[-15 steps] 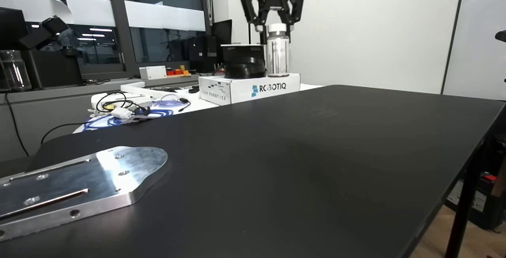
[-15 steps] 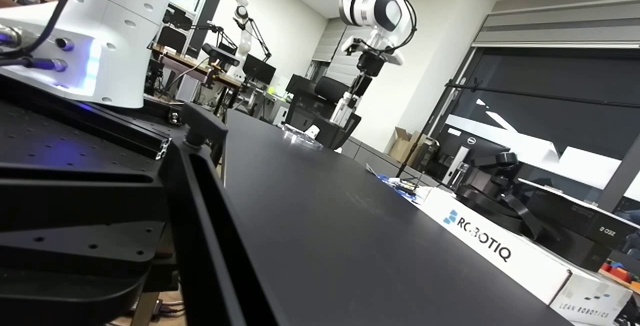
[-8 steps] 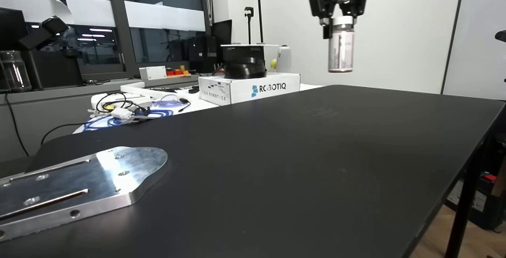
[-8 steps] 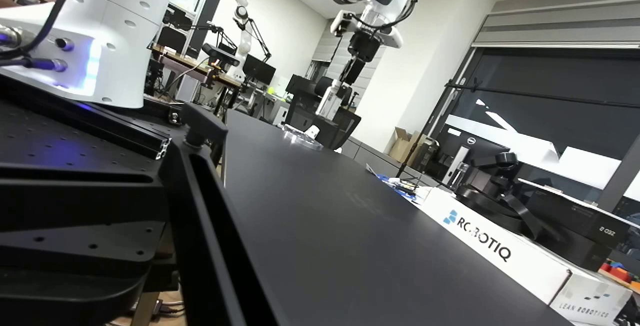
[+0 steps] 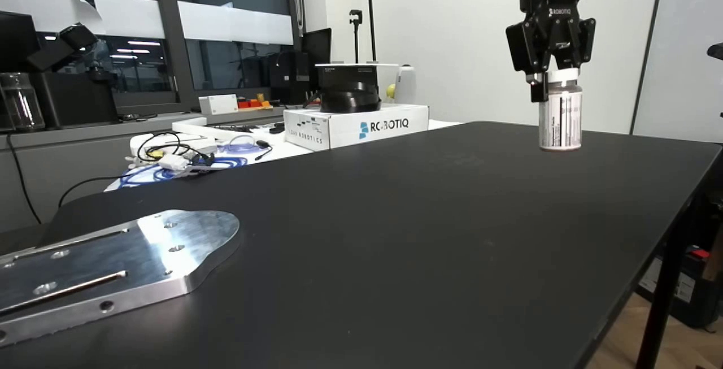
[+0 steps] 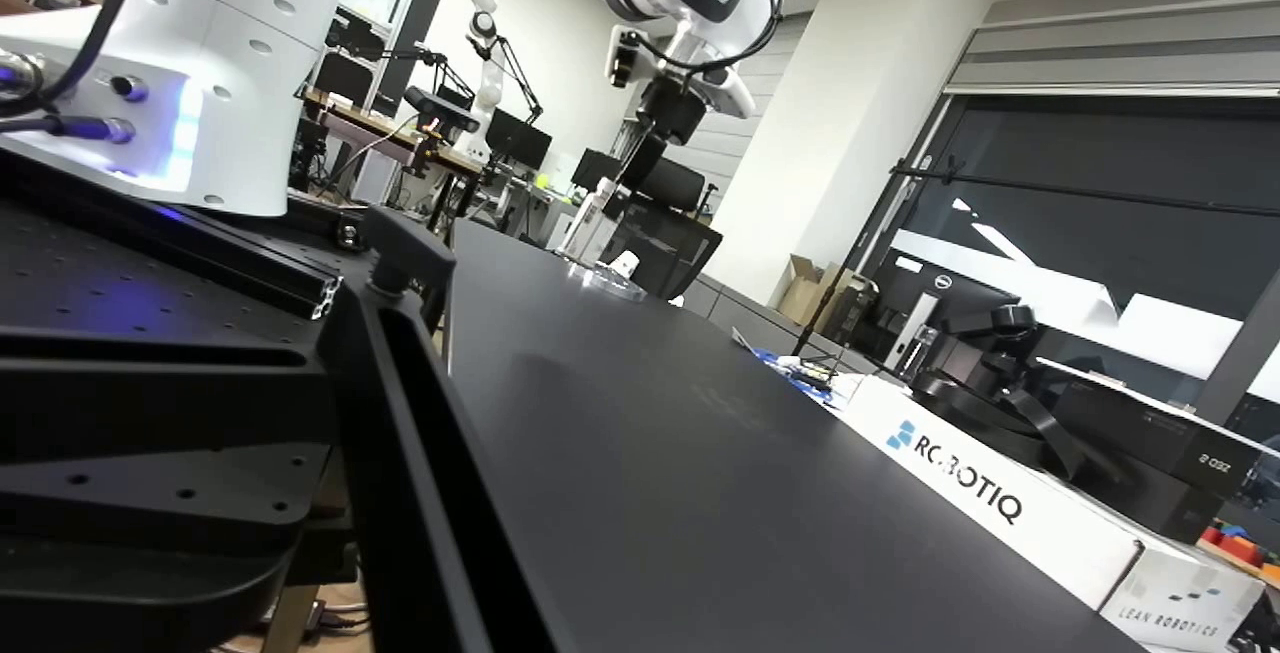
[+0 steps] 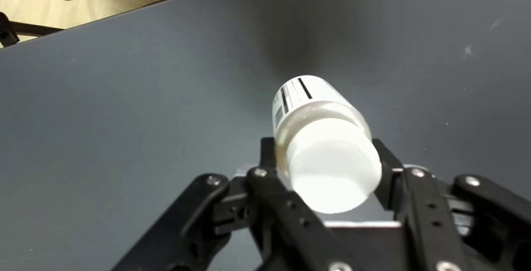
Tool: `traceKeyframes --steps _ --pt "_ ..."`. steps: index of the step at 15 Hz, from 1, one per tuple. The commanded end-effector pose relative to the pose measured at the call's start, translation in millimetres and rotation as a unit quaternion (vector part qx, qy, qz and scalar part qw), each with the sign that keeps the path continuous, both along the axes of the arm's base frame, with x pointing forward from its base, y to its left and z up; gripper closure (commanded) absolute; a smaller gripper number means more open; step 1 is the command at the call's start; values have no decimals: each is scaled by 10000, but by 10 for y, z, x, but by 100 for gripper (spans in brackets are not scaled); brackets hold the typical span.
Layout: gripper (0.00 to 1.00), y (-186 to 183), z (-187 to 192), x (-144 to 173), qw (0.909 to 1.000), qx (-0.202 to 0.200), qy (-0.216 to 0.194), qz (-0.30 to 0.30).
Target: Move the bottle forward
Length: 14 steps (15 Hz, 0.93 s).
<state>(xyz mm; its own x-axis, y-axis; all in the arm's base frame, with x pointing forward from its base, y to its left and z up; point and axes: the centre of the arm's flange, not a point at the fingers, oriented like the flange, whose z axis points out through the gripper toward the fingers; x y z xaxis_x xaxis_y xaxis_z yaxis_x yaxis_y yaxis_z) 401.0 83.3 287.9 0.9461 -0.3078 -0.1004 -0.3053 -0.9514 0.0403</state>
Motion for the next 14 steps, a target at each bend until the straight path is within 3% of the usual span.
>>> traceKeyframes --steps 1,9,11,12,13,14 --pt "70 57 -118 -131 9999 6 -71 -109" --pt "70 97 -187 -202 9997 50 105 -235" --pt "70 114 -167 -237 9986 204 413 -252" --pt "70 132 -127 -293 9947 394 920 -239" --pt "45 99 -238 -241 9984 204 500 -182" --pt "45 119 -248 -291 9966 298 742 -184"
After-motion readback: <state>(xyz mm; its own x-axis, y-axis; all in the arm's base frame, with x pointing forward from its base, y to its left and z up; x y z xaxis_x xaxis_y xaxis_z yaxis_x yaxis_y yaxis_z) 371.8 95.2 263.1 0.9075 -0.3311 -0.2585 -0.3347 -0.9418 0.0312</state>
